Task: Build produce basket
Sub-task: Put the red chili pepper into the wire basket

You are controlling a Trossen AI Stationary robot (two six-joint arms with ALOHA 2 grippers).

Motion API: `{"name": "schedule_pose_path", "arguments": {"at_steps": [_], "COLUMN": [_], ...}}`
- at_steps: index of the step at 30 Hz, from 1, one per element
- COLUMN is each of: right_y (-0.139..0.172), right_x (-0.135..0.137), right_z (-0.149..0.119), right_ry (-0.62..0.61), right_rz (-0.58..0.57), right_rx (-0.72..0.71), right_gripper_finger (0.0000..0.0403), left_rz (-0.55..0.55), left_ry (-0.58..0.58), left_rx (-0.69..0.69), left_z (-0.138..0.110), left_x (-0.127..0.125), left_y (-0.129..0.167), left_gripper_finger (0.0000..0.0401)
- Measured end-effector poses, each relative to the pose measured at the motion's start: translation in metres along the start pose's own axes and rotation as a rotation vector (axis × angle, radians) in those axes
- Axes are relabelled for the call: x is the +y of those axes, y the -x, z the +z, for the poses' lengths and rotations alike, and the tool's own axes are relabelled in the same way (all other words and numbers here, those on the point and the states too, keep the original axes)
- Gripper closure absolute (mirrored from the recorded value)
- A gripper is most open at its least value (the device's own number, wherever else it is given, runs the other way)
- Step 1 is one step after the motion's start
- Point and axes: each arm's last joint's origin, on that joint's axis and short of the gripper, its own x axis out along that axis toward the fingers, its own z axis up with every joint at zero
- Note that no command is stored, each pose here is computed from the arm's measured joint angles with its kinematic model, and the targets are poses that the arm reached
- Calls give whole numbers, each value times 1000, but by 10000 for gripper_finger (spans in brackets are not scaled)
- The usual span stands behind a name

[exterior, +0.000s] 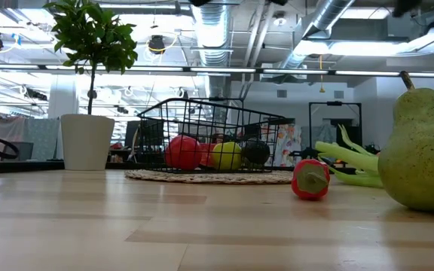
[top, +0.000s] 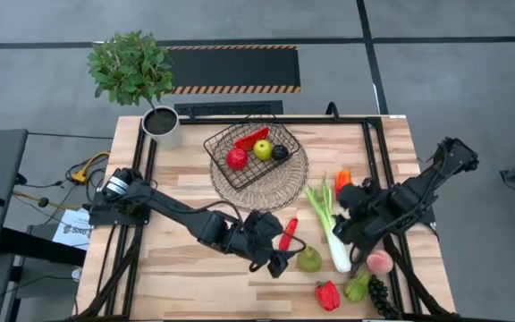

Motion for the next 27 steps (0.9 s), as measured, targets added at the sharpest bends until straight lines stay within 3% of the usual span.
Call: {"name": "schedule_pose_path", "arguments": {"at_steps": [6, 11, 15, 21, 27], "right_y": [-16, -44, -73, -118, -135], "right_x": [-30, -39, -37, -32, -21], "right_z": [-28, -64, -89, -118, -128], "right_ry": [-120, -297, -364, -410, -396], "right_rz": [-48, 128, 226, 141, 78], "right_rx": [21, 13, 21, 106, 149], "right_gripper_finger": [112, 112, 112, 112, 112], "left_rz": [25, 7, -1, -4, -13], "left_ry": [19, 34, 31, 29, 19], "left_rx": [-11, 17, 26, 28, 34], "left_z": [13, 19, 19, 18, 13], "left_x": [12, 17, 17, 16, 12], "left_y": [-7, -10, -10, -10, -8], "left_gripper_finger": [51, 51, 51, 51, 51]}}
